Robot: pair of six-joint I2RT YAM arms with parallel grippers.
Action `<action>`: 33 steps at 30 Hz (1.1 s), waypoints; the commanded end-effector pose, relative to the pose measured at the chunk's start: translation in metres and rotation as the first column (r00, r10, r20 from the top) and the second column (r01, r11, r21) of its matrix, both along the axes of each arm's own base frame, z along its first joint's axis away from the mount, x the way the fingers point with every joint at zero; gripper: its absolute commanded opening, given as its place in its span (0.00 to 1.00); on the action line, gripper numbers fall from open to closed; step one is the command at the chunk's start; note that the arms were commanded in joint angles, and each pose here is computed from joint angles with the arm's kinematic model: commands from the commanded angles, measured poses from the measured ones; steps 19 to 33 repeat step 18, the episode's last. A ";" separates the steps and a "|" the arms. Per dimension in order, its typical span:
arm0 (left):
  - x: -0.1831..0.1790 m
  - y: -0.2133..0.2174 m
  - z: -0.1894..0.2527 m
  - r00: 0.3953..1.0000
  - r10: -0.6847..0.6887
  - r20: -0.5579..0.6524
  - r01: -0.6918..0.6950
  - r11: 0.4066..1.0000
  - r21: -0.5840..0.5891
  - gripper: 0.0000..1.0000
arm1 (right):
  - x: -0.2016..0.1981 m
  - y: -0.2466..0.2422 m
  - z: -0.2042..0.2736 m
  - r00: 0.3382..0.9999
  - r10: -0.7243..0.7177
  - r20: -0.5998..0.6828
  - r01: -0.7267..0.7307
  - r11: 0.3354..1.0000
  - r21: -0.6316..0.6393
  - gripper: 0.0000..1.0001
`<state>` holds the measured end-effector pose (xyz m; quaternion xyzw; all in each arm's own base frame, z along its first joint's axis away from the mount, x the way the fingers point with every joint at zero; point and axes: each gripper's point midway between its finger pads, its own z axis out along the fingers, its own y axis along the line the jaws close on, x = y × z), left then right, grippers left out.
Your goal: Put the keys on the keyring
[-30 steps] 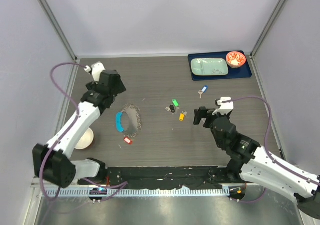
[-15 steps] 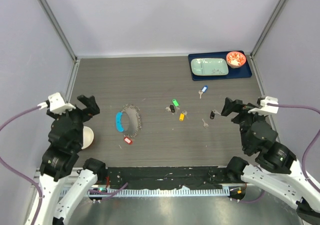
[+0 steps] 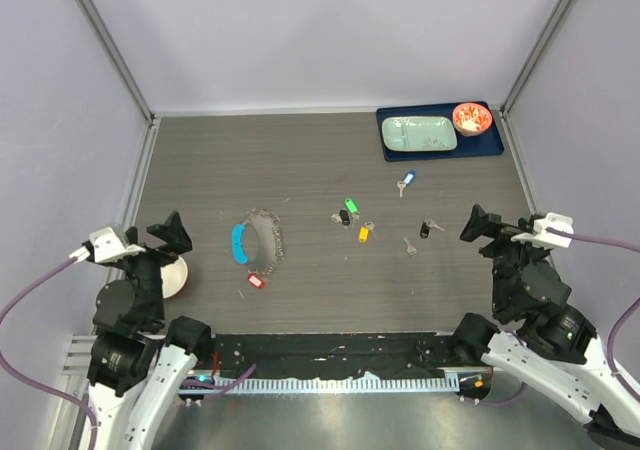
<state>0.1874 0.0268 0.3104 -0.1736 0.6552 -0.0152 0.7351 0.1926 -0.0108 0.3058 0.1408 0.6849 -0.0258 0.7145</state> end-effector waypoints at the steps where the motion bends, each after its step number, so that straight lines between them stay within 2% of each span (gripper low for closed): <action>1: -0.004 0.007 0.017 0.996 0.025 0.086 -0.025 1.000 0.007 1.00 | -0.003 -0.008 0.010 0.998 -0.031 0.053 0.029 0.999 0.041 1.00; 33: 0.007 0.005 0.014 0.997 0.017 0.075 -0.017 1.000 -0.003 1.00 | -0.006 -0.006 0.013 0.995 0.009 0.095 -0.016 0.997 0.073 1.00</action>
